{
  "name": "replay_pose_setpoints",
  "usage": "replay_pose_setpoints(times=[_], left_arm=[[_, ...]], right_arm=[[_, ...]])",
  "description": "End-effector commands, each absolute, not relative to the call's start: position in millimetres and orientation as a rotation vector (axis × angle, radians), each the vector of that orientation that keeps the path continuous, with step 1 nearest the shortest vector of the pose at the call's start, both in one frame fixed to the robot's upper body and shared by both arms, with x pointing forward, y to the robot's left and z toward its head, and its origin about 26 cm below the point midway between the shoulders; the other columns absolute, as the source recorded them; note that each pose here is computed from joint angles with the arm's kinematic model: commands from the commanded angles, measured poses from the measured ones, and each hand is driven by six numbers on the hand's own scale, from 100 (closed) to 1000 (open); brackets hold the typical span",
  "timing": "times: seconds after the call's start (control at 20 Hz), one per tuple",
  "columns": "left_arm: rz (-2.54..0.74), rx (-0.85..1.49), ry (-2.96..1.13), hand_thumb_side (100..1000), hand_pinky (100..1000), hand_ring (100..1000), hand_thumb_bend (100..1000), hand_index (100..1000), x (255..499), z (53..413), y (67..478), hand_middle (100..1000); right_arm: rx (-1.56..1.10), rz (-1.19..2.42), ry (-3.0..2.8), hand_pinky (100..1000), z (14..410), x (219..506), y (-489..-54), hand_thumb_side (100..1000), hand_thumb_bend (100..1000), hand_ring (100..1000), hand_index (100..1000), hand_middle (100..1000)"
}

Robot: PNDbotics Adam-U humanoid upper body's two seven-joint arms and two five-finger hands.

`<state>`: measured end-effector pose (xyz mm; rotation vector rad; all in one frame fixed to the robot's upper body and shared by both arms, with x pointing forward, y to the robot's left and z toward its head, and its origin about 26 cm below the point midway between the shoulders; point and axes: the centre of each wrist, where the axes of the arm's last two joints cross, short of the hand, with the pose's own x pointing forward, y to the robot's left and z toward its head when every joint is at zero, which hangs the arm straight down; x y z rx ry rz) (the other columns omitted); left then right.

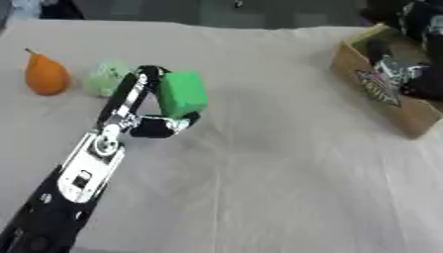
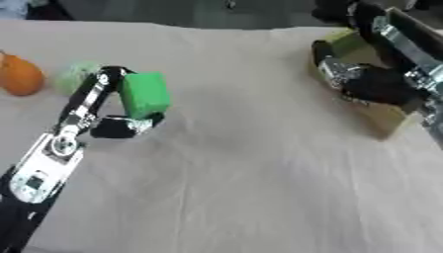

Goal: Pick up the objects with one hand, pass them to the other hand, and then place them into the box on the other side of the table.

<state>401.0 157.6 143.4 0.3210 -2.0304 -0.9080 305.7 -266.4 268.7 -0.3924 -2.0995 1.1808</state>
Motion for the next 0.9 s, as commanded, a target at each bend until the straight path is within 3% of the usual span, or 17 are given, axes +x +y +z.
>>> replay_pose_setpoints(times=[0.05, 0.65, 0.9], left_arm=[[-0.919, 0.343, -2.081, 100, 545, 501, 175, 508, 400.0, 156.2, 154.9, 498], [-0.940, 0.391, -2.115, 100, 545, 503, 190, 509, 395.6, 155.6, 146.2, 499], [-0.968, 0.402, -2.117, 100, 545, 504, 198, 510, 393.8, 154.7, 141.2, 500]], right_arm=[[-0.423, 1.300, -2.096, 992, 281.5, 301.6, -259.1, 428, 100, 926, 926, 857], [-0.448, 1.529, -1.995, 978, 288.9, 303.3, -224.1, 418, 100, 934, 921, 865], [-0.480, 1.590, -1.984, 968, 291.6, 303.1, -211.0, 374, 100, 932, 914, 865]])
